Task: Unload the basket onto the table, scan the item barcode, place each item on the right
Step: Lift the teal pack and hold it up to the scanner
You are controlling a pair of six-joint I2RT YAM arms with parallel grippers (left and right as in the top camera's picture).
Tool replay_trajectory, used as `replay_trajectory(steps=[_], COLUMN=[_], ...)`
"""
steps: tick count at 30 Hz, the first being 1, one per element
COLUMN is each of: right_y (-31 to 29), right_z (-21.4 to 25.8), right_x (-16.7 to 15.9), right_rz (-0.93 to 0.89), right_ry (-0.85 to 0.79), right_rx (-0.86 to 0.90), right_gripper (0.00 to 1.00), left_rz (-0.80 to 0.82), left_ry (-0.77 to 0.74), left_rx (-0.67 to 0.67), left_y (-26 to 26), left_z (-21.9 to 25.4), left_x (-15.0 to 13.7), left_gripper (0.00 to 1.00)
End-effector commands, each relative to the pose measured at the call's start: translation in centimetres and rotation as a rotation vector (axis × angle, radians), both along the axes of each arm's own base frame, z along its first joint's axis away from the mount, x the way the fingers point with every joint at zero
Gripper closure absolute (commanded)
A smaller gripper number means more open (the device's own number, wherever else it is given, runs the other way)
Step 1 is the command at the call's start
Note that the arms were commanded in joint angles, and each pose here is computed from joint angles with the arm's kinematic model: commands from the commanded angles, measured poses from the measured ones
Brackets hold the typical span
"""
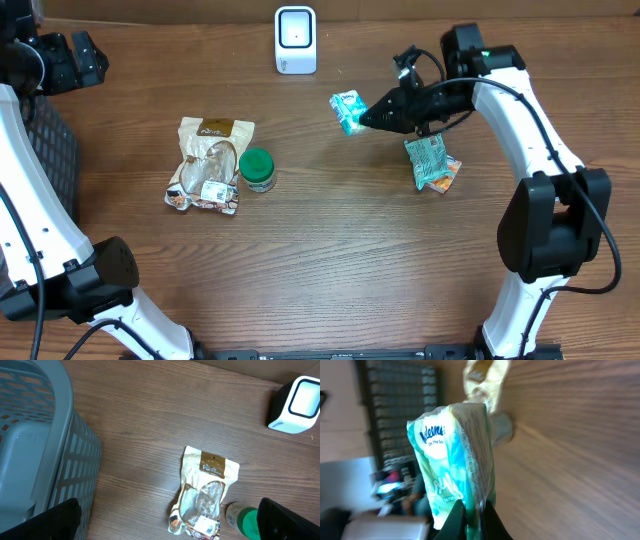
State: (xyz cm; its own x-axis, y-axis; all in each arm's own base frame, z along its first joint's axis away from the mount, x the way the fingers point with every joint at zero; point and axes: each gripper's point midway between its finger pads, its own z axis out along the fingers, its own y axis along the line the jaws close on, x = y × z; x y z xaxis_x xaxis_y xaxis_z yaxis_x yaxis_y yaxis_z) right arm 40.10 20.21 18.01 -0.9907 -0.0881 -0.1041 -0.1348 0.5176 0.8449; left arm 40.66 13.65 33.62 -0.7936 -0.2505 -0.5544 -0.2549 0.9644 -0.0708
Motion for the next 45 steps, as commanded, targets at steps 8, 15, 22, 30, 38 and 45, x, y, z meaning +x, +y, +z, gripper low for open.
replay_trajectory(steps=[8,15,22,30,38,45], right_y=[-1.0,-0.2,-0.4,4.8,9.8,10.2], right_z=[5.4,7.2,8.0,2.0,-3.0,-2.8], right_x=[9.1,12.9,17.5,23.1,24.0,23.7], right_rz=[-0.339,-0.422,-0.440,-0.129,0.038,0.002], right_ry=[-0.573,-0.859,-1.087,-1.440,-1.645,-1.639], right_rx=[-0.764,-0.992,-1.145,-1.315,-1.399,-1.386], right_gripper=[0.96,0.96,0.96,0.96,0.96,0.96], left_rz=[-0.017,-0.017,-0.017,-0.017,-0.017,-0.017], left_ry=[-0.034,-0.034,-0.034,-0.034,-0.034,-0.034], left_rx=[0.019,0.020,0.019,0.019,0.020,0.019], left_y=[-0.4,-0.4,-0.4,-0.4,-0.4,-0.4], left_z=[1.3,1.3,1.3,1.3,1.3,1.3], left_x=[-0.3,-0.2,-0.3,-0.3,-0.2,-0.3], left_gripper=[0.00,0.00,0.00,0.00,0.00,0.00])
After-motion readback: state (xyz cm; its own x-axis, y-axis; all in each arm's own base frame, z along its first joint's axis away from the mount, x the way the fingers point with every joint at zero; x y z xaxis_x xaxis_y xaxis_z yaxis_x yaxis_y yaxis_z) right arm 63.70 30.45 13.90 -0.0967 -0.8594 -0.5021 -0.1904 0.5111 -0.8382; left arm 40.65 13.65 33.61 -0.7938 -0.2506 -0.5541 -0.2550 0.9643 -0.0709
